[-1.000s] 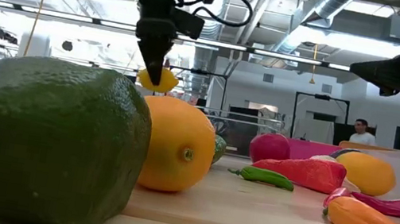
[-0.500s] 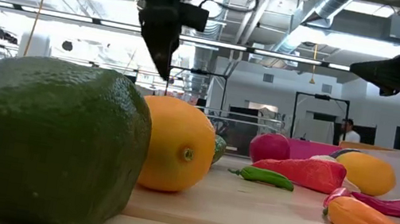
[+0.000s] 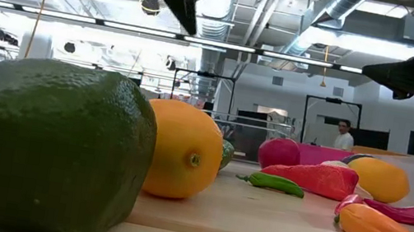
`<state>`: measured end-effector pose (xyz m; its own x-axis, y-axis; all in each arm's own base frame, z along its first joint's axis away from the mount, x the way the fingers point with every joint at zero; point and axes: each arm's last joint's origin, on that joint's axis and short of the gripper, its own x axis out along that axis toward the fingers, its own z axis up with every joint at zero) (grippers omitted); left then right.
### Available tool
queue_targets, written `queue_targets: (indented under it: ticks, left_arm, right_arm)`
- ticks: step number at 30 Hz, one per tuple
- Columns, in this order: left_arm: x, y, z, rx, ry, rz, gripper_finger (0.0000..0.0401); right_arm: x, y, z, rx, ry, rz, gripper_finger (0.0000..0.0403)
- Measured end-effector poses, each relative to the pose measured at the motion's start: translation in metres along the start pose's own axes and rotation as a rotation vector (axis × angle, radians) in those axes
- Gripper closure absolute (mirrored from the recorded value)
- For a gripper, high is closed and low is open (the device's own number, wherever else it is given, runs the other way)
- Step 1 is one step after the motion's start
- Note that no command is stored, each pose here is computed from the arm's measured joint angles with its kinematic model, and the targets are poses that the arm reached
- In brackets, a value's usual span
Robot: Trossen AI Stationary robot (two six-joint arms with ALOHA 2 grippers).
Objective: Sort produce into baskets
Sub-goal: Put the bottom lemon into the gray bin
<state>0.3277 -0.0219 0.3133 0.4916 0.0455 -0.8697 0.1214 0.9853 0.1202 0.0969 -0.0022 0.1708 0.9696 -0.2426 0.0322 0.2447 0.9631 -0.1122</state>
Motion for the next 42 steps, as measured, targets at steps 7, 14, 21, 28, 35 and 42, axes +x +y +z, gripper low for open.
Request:
queue_targets:
  ticks: [7, 14, 21, 28, 35, 42]
  left_arm:
    - [0.009, -0.058, 0.011, 0.141, -0.062, -0.01, 0.0097]
    - [0.043, -0.101, 0.015, 0.298, -0.051, -0.083, 0.0097]
    - [0.079, -0.13, 0.011, 0.486, -0.001, -0.172, 0.0097]
    - [0.112, -0.146, 0.005, 0.663, 0.034, -0.229, 0.0097]
    - [0.115, -0.145, 0.009, 0.711, -0.01, -0.213, 0.0097]
    - [0.129, -0.15, 0.007, 0.71, 0.001, -0.229, 0.0097]
  right_arm:
    - [0.0, 0.0, 0.0, 0.0, 0.0, 0.001, 0.0365]
    - [0.0, 0.0, 0.0, 0.001, 0.0, 0.0, 0.0365]
    - [0.0, 0.0, 0.0, 0.0, 0.0, 0.002, 0.0365]
    - [0.0, 0.0, 0.0, 0.0, 0.0, 0.001, 0.0365]
    - [0.0, 0.0, 0.0, 0.0, 0.0, 0.0, 0.0365]
    - [0.0, 0.0, 0.0, 0.0, 0.0, 0.0, 0.0365]
